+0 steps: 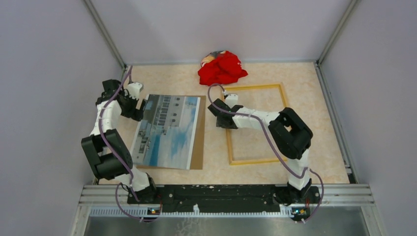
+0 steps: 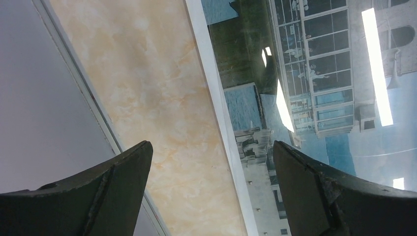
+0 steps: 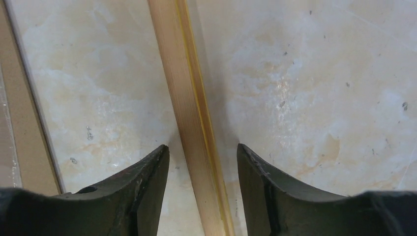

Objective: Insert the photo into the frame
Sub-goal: Move the photo frame to the center of the board, then pick up the photo frame item at the center of the board.

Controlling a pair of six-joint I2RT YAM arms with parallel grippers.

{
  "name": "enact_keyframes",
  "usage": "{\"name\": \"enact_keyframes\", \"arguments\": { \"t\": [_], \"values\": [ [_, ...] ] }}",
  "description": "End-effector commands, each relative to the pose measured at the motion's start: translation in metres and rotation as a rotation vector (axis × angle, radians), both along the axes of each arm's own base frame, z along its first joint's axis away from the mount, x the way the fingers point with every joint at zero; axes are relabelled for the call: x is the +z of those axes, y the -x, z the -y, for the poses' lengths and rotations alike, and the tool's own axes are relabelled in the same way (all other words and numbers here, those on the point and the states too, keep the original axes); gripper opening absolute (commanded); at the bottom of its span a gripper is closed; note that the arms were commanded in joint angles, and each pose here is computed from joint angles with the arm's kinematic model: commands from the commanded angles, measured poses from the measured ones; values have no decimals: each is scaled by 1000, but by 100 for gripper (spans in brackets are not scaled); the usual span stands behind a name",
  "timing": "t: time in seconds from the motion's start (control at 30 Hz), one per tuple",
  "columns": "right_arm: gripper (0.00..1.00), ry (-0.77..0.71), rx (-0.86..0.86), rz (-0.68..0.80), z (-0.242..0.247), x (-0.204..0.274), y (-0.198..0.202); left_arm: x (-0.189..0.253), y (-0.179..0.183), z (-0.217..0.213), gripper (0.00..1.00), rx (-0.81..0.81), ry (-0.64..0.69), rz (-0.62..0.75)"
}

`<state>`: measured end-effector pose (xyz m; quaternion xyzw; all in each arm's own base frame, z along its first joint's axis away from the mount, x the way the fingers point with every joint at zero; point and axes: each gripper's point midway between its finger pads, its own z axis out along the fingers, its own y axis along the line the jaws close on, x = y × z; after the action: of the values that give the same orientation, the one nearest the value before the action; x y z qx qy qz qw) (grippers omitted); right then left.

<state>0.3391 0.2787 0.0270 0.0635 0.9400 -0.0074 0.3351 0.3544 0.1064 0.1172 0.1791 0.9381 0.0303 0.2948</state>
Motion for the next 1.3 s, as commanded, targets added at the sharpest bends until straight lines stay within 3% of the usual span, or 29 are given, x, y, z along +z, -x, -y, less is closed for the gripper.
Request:
{"name": "enact_keyframes", "arguments": {
  "t": [0.0,0.1,0.2,0.43,0.7,1.27],
  "values": [
    [60,-115,54,118,-25,66,-21,8,-18,-14,98,14,-44,39],
    [72,-192,129,142,-43,94,-23,0,-28,-31,98,67,-107,42],
    [74,-317,249,104,-80,111,-18,-23,-35,-54,98,148,-193,34],
    [75,-443,314,-32,-119,80,-8,-56,-33,-63,98,214,-234,-4],
    [78,-544,310,-161,-129,39,4,-59,-40,-82,98,320,-297,40],
    [80,-689,229,-287,-119,2,37,-114,-19,-20,98,275,-36,-110]
  ]
}}
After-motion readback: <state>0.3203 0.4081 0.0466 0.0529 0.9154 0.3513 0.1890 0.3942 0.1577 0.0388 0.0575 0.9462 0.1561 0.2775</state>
